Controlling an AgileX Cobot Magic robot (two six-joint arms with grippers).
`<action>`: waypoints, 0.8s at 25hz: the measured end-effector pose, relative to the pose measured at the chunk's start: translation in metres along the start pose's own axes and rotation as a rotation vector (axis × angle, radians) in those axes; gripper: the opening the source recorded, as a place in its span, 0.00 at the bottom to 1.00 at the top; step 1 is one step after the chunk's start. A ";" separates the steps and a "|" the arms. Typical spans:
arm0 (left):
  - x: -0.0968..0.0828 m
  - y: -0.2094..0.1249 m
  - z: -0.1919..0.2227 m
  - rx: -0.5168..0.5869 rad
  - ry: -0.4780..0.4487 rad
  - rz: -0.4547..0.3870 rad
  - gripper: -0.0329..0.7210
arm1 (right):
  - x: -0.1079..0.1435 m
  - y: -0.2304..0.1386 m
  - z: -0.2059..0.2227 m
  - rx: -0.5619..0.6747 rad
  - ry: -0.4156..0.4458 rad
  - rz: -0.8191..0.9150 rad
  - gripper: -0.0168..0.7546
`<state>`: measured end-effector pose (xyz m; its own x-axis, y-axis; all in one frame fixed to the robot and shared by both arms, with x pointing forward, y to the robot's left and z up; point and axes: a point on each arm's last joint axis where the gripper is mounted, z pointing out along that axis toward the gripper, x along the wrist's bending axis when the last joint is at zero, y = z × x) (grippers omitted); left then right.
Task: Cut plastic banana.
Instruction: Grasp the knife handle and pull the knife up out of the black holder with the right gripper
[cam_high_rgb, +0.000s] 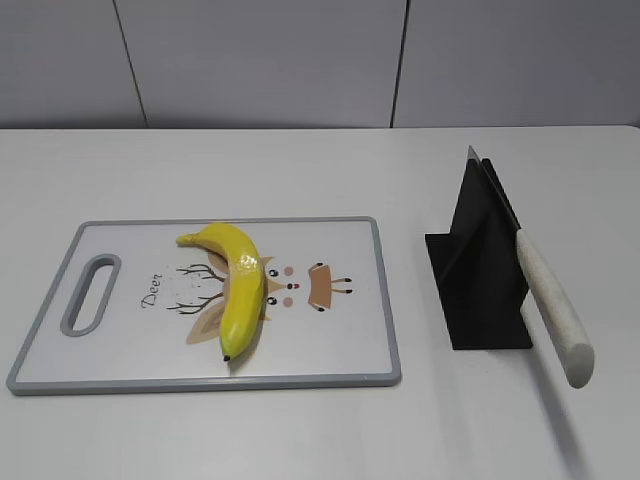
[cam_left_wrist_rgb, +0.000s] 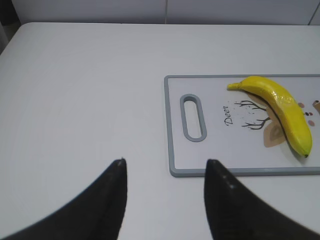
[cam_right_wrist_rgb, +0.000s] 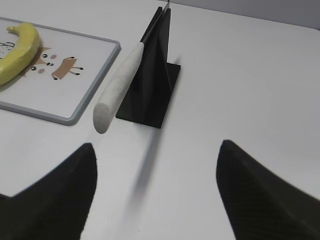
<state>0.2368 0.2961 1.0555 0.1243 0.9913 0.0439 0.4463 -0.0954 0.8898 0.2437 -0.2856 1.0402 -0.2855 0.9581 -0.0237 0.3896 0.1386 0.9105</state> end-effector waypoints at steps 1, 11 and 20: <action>0.000 0.000 0.000 0.000 0.000 0.000 0.68 | 0.000 0.000 0.000 0.000 0.000 0.000 0.75; 0.000 0.000 0.000 0.000 -0.004 -0.002 0.68 | 0.000 0.000 0.000 0.000 0.000 0.000 0.75; -0.001 0.000 0.000 -0.001 -0.006 -0.003 0.68 | 0.000 0.000 0.000 0.000 0.000 0.000 0.75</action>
<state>0.2368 0.2955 1.0555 0.1279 0.9910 0.0383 0.4461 -0.0920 0.8902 0.2437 -0.2856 1.0402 -0.2855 0.9581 -0.0237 0.3896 0.1386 0.9105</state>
